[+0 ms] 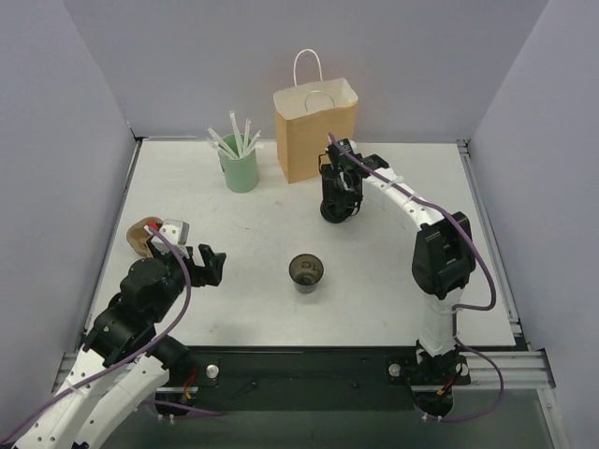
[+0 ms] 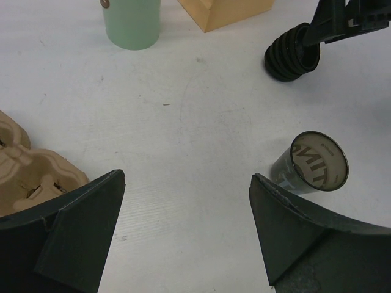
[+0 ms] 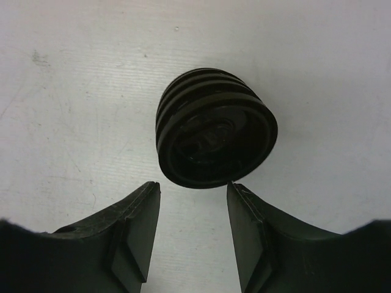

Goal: Pack the takeout coffee

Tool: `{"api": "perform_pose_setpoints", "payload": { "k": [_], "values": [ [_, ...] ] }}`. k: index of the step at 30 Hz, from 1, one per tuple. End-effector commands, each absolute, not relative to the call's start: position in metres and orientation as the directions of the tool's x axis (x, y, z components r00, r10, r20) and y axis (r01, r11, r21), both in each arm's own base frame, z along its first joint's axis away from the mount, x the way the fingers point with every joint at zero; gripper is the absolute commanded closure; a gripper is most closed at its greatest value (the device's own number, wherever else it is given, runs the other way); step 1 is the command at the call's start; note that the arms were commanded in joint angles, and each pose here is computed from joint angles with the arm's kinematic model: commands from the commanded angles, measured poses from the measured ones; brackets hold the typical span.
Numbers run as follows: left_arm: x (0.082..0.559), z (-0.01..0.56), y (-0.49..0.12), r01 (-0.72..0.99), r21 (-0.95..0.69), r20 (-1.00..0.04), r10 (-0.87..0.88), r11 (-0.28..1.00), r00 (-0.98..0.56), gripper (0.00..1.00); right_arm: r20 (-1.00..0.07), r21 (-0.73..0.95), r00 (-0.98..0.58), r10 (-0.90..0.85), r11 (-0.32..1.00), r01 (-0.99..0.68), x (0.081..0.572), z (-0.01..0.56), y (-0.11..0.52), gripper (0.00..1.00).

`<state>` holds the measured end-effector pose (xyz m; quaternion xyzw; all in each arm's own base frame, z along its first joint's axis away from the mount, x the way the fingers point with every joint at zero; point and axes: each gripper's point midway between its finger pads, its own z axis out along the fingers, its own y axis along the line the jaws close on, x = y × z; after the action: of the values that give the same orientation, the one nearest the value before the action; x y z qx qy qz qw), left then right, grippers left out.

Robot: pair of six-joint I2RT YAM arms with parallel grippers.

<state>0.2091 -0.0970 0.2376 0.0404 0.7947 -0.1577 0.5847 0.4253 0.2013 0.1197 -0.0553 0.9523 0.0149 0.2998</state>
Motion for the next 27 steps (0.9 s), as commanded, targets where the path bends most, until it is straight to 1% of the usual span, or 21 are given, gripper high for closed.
{"api": "perform_pose_setpoints", "payload": {
  "k": [1,7,12,16,21,22,24,27],
  "values": [
    [0.21,0.26,-0.103,0.287,-0.218,-0.953,-0.141,0.933,-0.267,0.07,-0.591,0.122,-0.805,-0.051,0.981,-0.152,0.442,0.125,0.226,0.52],
    [0.212,0.257,-0.105,0.288,-0.214,-0.952,-0.133,0.934,-0.277,0.07,-0.582,0.146,-0.812,-0.028,0.979,-0.139,0.452,0.111,0.232,0.52],
    [0.212,0.257,-0.104,0.285,-0.211,-0.951,-0.13,0.935,-0.279,0.07,-0.582,0.134,-0.813,-0.014,0.985,-0.113,0.458,0.105,0.229,0.56],
    [0.213,0.256,-0.104,0.283,-0.21,-0.951,-0.129,0.936,-0.28,0.07,-0.583,0.127,-0.813,-0.017,0.986,-0.112,0.458,0.104,0.228,0.67],
    [0.213,0.255,-0.104,0.282,-0.209,-0.951,-0.127,0.936,-0.283,0.07,-0.59,0.124,-0.808,-0.016,0.986,-0.11,0.458,0.109,0.223,0.78],
    [0.213,0.256,-0.104,0.283,-0.21,-0.951,-0.128,0.936,-0.282,0.07,-0.59,0.125,-0.807,-0.016,0.986,-0.111,0.457,0.11,0.223,0.82],
    [0.212,0.255,-0.104,0.281,-0.211,-0.951,-0.129,0.936,-0.282,0.07,-0.591,0.13,-0.807,-0.012,0.985,-0.11,0.458,0.111,0.221,0.87],
    [0.212,0.256,-0.103,0.28,-0.211,-0.951,-0.131,0.936,-0.279,0.07,-0.59,0.132,-0.807,-0.01,0.985,-0.109,0.457,0.112,0.219,0.89]
  ]
}}
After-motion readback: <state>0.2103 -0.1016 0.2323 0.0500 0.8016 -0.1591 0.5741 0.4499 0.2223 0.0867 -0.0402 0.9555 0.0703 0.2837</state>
